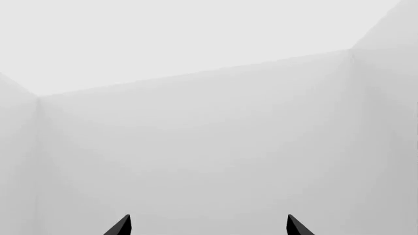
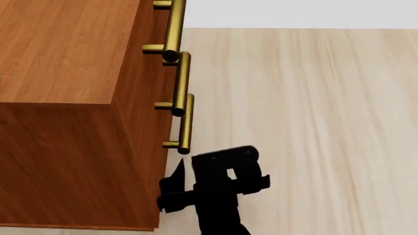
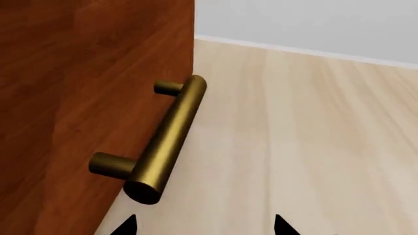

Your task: Close the bottom drawer of the cabinet and open the top drawer.

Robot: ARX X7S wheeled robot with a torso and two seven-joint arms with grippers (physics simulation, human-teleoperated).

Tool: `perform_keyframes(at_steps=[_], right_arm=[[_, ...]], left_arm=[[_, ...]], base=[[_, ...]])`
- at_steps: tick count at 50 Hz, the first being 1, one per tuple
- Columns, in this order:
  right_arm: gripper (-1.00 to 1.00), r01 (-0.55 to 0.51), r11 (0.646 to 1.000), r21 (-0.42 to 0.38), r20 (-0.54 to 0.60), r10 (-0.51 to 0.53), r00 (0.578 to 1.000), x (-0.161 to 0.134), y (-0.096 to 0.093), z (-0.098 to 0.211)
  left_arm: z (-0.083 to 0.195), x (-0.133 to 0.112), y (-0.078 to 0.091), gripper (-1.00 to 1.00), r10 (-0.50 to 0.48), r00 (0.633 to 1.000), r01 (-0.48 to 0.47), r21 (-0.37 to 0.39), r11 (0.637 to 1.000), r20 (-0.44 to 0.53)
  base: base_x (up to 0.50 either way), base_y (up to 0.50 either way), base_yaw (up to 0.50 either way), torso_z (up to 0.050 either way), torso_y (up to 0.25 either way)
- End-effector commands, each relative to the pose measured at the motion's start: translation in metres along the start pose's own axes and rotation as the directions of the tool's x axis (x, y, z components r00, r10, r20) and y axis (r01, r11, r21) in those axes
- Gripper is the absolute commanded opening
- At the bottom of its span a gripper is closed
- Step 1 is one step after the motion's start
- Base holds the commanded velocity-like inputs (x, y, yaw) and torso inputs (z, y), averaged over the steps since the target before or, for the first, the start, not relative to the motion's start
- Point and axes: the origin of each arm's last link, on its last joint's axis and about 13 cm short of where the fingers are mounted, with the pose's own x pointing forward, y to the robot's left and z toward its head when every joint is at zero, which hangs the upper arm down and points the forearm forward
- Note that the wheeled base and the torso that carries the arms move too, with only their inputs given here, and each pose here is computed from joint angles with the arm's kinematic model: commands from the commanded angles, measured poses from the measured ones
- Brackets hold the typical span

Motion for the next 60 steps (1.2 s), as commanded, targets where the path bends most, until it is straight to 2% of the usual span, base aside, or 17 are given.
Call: perform_keyframes(at_steps=[1, 10, 20, 28, 34, 36, 39, 41, 44, 46, 47, 52, 56, 57, 58, 60], right_arm=[[1.0, -0.08, 0.996, 0.05, 0.04, 0.078, 0.996, -0.017, 0.019, 0.009], [1.0, -0.03, 0.997, 0.071, 0.063, 0.025, 0.998, -0.047, -0.004, 0.012], [1.0, 0.04, 0.995, 0.091, 0.096, -0.049, 0.994, -0.064, -0.025, 0.022], [1.0, 0.099, 0.975, 0.199, 0.087, -0.118, 0.989, -0.075, -0.037, 0.023], [1.0, 0.084, 0.946, 0.312, 0.106, -0.122, 0.987, -0.085, -0.042, 0.036], [1.0, 0.086, 0.942, 0.325, 0.113, -0.129, 0.985, -0.088, -0.043, 0.041], [1.0, 0.095, 0.924, 0.37, 0.107, -0.144, 0.984, -0.091, -0.045, 0.05], [1.0, 0.08, 0.89, 0.449, 0.114, -0.146, 0.983, -0.095, -0.047, 0.057], [1.0, 0.065, 0.865, 0.497, 0.126, -0.146, 0.981, -0.097, -0.048, 0.065], [1.0, 0.065, 0.865, 0.497, 0.126, -0.146, 0.981, -0.097, -0.048, 0.065], [1.0, 0.029, 0.839, 0.544, 0.144, -0.128, 0.981, -0.1, -0.049, 0.076], [1.0, -0.021, 0.765, 0.644, 0.156, -0.104, 0.982, -0.102, -0.049, 0.092], [1.0, -0.041, 0.744, 0.667, 0.176, -0.103, 0.979, -0.103, -0.049, 0.105], [1.0, -0.052, 0.728, 0.683, 0.18, -0.099, 0.979, -0.103, -0.049, 0.107], [1.0, -0.05, 0.734, 0.677, 0.183, -0.102, 0.978, -0.103, -0.05, 0.11], [1.0, -0.055, 0.697, 0.715, 0.18, -0.107, 0.978, -0.102, -0.05, 0.117]], left_arm=[[0.001, 0.0, -0.002, 1.0, -0.005, 1.0, 0.005, -0.004, 1.0, 0.003], [0.0, 0.002, -0.004, 1.0, -0.011, 1.0, 0.011, -0.008, 1.0, 0.005], [0.0, 0.004, -0.005, 1.0, -0.018, 1.0, 0.018, -0.015, 1.0, 0.008], [0.0, 0.002, -0.006, 1.0, -0.02, 1.0, 0.02, -0.015, 1.0, 0.009], [0.0, 0.003, -0.007, 1.0, -0.023, 1.0, 0.023, -0.016, 1.0, 0.01], [0.0, 0.003, -0.007, 1.0, -0.024, 1.0, 0.025, -0.014, 1.0, 0.01], [0.001, 0.003, -0.007, 1.0, -0.025, 1.0, 0.025, -0.014, 1.0, 0.011], [0.002, 0.004, -0.007, 1.0, -0.026, 1.0, 0.027, -0.013, 1.0, 0.013], [0.002, 0.004, -0.007, 1.0, -0.027, 1.0, 0.028, -0.012, 1.0, 0.014], [0.002, 0.004, -0.007, 1.0, -0.028, 1.0, 0.028, -0.013, 1.0, 0.014], [0.002, 0.004, -0.007, 1.0, -0.029, 0.999, 0.029, -0.012, 0.999, 0.014], [0.002, 0.005, -0.007, 1.0, -0.03, 0.999, 0.03, -0.013, 0.999, 0.015], [0.003, 0.006, -0.008, 1.0, -0.033, 0.999, 0.033, -0.013, 0.999, 0.016], [0.003, 0.006, -0.008, 1.0, -0.033, 0.999, 0.034, -0.012, 0.999, 0.016], [0.003, 0.006, -0.008, 1.0, -0.034, 0.999, 0.034, -0.011, 0.999, 0.016], [0.003, 0.007, -0.008, 1.0, -0.034, 0.999, 0.035, -0.011, 0.999, 0.017]], base=[[0.0, 0.0, 0.0, 0.0, 0.0], [0.0, 0.0, 0.0, 0.0, 0.0], [0.0, 0.0, 0.0, 0.0, 0.0], [0.0, 0.0, 0.0, 0.0, 0.0], [0.0, 0.0, 0.0, 0.0, 0.0], [0.0, 0.0, 0.0, 0.0, 0.0], [0.0, 0.0, 0.0, 0.0, 0.0], [0.0, 0.0, 0.0, 0.0, 0.0], [0.0, 0.0, 0.0, 0.0, 0.0], [0.0, 0.0, 0.0, 0.0, 0.0], [0.0, 0.0, 0.0, 0.0, 0.0], [0.0, 0.0, 0.0, 0.0, 0.0], [0.0, 0.0, 0.0, 0.0, 0.0], [0.0, 0.0, 0.0, 0.0, 0.0], [0.0, 0.0, 0.0, 0.0, 0.0], [0.0, 0.0, 0.0, 0.0, 0.0]])
